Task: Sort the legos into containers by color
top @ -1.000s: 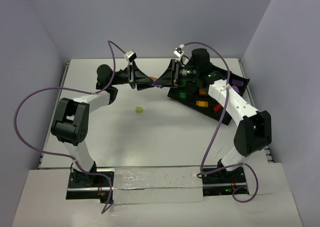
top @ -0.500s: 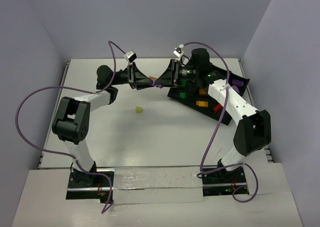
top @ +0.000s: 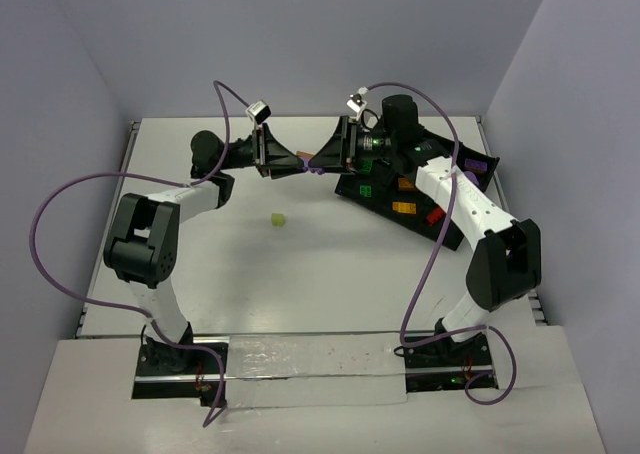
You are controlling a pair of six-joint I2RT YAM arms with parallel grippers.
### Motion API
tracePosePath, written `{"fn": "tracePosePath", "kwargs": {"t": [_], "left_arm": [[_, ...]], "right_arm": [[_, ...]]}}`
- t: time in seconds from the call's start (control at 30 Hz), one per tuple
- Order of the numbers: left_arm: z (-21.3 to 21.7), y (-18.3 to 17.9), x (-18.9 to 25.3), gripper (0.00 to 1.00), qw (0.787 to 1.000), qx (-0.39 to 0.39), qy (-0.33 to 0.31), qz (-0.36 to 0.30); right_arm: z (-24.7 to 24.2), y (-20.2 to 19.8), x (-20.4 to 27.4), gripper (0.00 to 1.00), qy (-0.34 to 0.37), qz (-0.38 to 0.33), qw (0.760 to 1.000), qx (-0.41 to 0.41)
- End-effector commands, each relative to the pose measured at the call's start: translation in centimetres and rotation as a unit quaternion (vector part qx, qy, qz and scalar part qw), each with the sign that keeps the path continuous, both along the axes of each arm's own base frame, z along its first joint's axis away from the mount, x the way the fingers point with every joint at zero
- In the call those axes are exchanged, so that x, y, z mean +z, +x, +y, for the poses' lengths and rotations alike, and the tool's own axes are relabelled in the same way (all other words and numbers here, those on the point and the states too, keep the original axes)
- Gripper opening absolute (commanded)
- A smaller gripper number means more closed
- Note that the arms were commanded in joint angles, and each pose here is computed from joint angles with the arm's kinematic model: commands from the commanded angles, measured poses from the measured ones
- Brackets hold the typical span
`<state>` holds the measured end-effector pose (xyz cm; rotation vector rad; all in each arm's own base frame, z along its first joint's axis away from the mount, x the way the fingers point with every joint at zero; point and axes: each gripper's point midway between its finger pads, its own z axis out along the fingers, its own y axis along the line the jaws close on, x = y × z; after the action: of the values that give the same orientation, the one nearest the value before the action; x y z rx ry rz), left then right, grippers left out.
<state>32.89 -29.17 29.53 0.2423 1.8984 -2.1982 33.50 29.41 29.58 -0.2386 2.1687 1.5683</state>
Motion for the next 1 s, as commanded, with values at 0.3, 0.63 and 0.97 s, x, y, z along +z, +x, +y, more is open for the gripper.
{"fn": "tracePosePath", "kwargs": {"t": [0.3,0.63,0.97], "left_arm": [[0.7,-0.2,2.0,0.00,0.998,0.000,-0.018,-0.059],[0.7,0.1,1.7,0.00,0.998,0.000,-0.018,-0.055],[0.7,0.2,1.6,0.00,0.998,0.003,-0.018,-0.054]], "right_arm": [[-1.3,2.0,-0.1,0.56,-0.006,-0.005,0.999,-0.038],[-1.5,2.3,0.6,0.69,-0.007,-0.016,0.999,-0.032],[-1.5,1.3,3.1,0.70,0.019,-0.047,0.999,0.012]]}}
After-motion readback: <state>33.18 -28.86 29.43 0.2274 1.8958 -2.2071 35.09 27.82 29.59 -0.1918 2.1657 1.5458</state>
